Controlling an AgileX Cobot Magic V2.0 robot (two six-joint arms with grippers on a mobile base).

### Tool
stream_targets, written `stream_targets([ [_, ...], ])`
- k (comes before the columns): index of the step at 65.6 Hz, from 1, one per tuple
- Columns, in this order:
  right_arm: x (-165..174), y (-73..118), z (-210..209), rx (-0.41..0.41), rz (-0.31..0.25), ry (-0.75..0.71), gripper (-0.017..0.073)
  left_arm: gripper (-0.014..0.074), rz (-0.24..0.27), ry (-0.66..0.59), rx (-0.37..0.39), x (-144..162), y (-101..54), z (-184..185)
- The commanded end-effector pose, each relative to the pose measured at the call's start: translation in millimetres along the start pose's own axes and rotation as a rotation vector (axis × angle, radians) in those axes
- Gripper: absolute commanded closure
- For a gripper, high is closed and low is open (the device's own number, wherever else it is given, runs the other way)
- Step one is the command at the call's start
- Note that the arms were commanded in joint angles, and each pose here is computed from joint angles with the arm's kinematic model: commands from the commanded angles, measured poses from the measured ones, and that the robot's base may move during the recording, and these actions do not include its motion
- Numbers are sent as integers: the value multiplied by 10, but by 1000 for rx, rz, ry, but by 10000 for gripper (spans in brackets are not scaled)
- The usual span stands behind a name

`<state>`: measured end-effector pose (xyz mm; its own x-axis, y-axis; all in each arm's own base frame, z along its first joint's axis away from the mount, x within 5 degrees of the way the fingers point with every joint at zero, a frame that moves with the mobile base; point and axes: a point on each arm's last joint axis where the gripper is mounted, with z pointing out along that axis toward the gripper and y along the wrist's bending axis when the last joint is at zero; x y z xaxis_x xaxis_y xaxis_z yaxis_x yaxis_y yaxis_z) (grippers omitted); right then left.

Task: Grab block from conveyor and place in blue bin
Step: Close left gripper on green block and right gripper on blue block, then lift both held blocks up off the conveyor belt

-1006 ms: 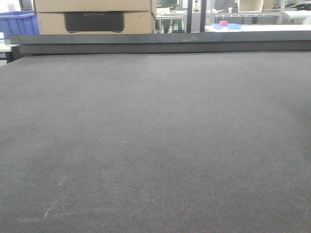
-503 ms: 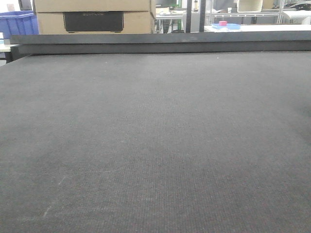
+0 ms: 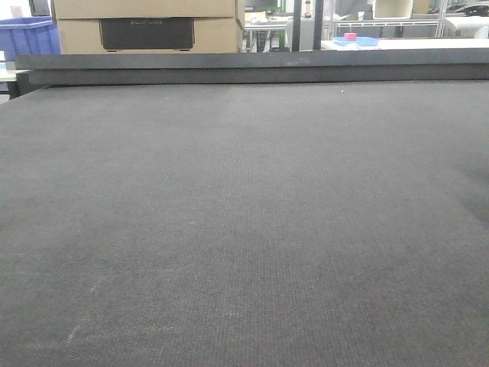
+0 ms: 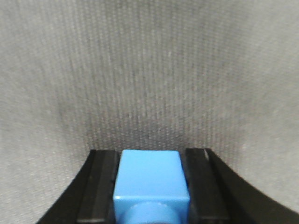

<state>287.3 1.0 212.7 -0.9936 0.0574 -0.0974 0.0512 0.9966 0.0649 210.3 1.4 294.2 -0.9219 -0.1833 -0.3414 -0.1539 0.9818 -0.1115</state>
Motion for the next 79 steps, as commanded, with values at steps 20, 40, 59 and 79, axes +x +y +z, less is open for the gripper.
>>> stream_targets([
  [20, 175, 37, -558, -23, -3, -168, 727, 667, 6, 86, -62, -312, 15, 226],
  [40, 169, 94, -582, -89, 32, -195, 727, 211, 13, 157, -86, -415, 35, 589],
  [59, 167, 96, -579, -91, 34, -194, 727, 183, 11, 214, -94, -427, 65, 1082],
  [79, 167, 96, -579, -91, 34, -194, 727, 505, 11, 217, -94, -443, 66, 1134],
])
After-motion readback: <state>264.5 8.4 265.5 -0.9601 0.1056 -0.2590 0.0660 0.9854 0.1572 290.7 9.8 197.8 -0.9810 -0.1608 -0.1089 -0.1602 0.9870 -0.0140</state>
